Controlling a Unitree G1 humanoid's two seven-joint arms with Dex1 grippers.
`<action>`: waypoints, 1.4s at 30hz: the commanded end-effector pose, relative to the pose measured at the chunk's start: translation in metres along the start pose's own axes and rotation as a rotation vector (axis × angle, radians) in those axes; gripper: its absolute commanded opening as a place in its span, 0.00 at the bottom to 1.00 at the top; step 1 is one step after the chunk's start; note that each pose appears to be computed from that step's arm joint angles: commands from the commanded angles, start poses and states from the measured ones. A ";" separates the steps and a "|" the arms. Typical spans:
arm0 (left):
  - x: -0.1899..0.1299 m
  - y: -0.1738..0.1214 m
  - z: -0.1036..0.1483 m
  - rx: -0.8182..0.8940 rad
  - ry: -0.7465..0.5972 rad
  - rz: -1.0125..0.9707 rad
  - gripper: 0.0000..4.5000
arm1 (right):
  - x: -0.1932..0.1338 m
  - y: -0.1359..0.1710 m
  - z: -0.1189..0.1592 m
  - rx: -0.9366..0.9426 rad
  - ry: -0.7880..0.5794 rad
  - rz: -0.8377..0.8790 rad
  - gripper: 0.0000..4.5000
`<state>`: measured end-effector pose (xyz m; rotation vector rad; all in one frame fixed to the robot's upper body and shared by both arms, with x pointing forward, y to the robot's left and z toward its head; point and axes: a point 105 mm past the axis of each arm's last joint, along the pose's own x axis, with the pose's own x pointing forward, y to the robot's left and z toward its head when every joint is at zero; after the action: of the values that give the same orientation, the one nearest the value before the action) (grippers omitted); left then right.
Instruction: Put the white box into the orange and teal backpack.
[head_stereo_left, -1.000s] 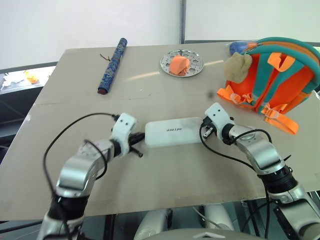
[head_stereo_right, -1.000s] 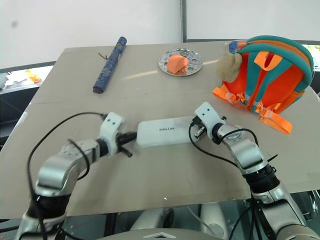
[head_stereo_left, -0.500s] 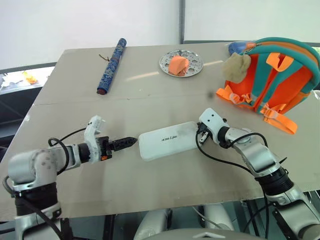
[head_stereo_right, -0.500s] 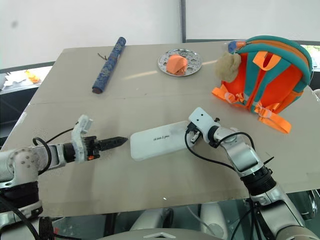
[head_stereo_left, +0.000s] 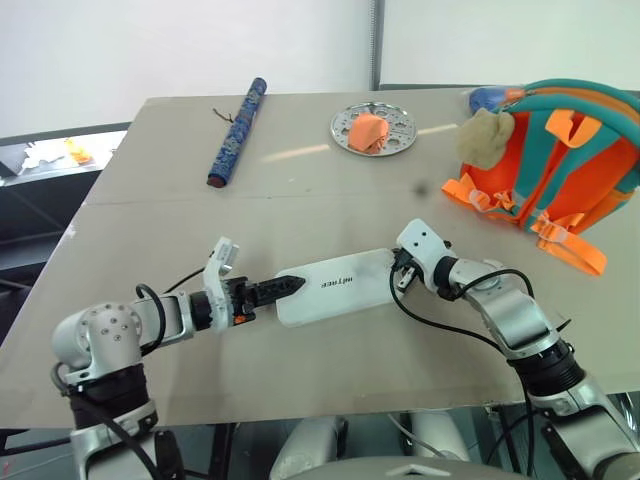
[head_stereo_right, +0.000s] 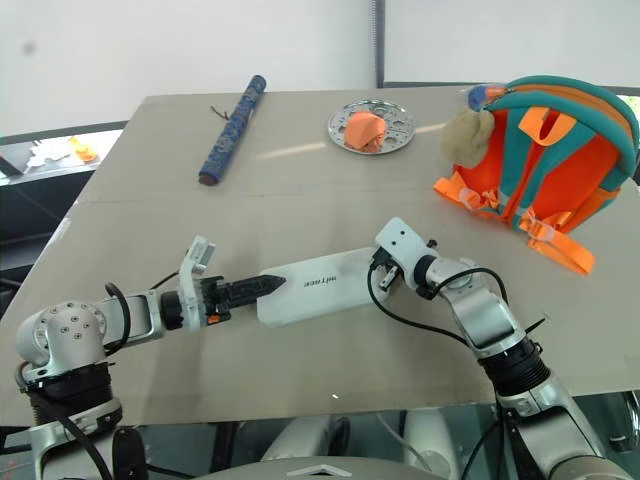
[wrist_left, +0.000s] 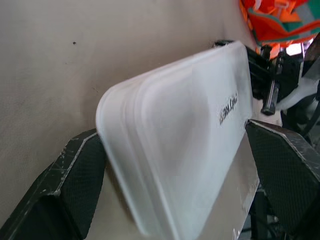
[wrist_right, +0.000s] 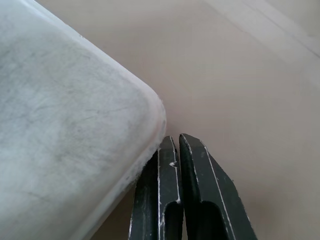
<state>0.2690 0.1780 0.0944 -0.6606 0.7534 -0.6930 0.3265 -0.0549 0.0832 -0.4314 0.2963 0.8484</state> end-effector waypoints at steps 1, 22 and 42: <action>0.016 -0.006 -0.025 -0.055 0.090 -0.052 0.99 | 0.010 0.028 0.010 0.034 -0.047 0.097 0.00; 0.016 -0.029 -0.017 -0.069 0.052 -0.201 0.16 | -0.050 -0.039 0.021 0.188 -0.200 -0.213 0.12; 0.017 -0.077 0.045 0.228 -0.171 -0.340 0.16 | -0.210 -0.121 0.011 0.322 -0.198 -0.754 0.99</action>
<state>0.2913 0.1348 0.1509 -0.6726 0.4818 -0.9464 0.2799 -0.2461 0.2040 -0.1280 0.0820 0.1564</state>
